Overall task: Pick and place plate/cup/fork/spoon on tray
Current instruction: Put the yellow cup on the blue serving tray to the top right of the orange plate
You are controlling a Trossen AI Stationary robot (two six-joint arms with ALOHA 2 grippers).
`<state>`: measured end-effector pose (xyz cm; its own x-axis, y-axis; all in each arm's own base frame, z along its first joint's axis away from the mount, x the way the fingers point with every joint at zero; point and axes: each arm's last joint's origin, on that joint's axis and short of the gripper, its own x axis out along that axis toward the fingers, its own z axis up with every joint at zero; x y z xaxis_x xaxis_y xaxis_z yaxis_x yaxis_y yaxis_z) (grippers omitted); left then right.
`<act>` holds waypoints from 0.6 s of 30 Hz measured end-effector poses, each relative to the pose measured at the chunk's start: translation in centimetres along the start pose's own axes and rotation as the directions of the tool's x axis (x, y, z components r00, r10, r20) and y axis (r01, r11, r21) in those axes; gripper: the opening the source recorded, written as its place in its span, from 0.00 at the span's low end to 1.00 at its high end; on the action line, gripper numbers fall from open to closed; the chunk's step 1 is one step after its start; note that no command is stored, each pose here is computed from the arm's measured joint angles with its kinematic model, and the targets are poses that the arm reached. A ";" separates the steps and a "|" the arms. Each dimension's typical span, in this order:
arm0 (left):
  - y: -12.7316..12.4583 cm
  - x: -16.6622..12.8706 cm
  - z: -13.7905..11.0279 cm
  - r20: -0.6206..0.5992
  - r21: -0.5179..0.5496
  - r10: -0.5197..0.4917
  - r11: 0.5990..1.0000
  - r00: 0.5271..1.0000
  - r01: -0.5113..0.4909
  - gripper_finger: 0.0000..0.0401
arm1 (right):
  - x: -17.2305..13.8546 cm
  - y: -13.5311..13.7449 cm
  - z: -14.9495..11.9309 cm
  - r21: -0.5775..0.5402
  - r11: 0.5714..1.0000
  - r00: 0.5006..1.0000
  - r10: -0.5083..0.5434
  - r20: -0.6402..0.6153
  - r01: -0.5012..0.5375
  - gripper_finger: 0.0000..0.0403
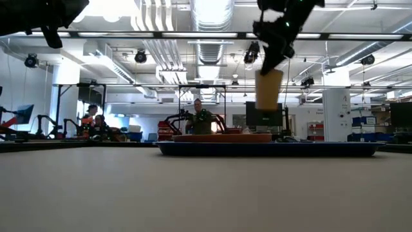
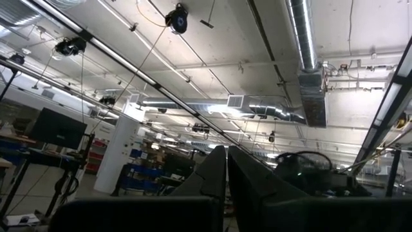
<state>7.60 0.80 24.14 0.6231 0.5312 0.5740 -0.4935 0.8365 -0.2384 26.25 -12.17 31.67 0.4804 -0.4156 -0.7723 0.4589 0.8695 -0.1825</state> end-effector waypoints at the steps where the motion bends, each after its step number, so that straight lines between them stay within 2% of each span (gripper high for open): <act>1: 0.0 0.0 0.0 0.000 0.000 0.000 1.000 1.000 0.000 0.00 | 0.3 -0.7 -0.5 0.025 1.000 1.000 -0.015 -0.016 0.015 0.02; 10: 0.0 0.0 0.0 0.002 -0.001 0.001 1.000 1.000 -0.001 0.00 | 3.5 -3.8 -2.0 0.104 0.991 0.989 -0.074 -0.128 0.087 0.02; 18: 0.0 0.0 0.0 0.001 0.000 0.001 1.000 1.000 -0.001 0.00 | 5.9 -4.1 -1.5 0.111 0.989 0.991 -0.085 -0.100 0.096 0.02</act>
<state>7.59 0.81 24.14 0.6218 0.5320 0.5747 -0.4941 0.8359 -0.2391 26.12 -17.82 26.96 0.3625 -0.4589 -0.8112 0.5826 0.7909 -0.1871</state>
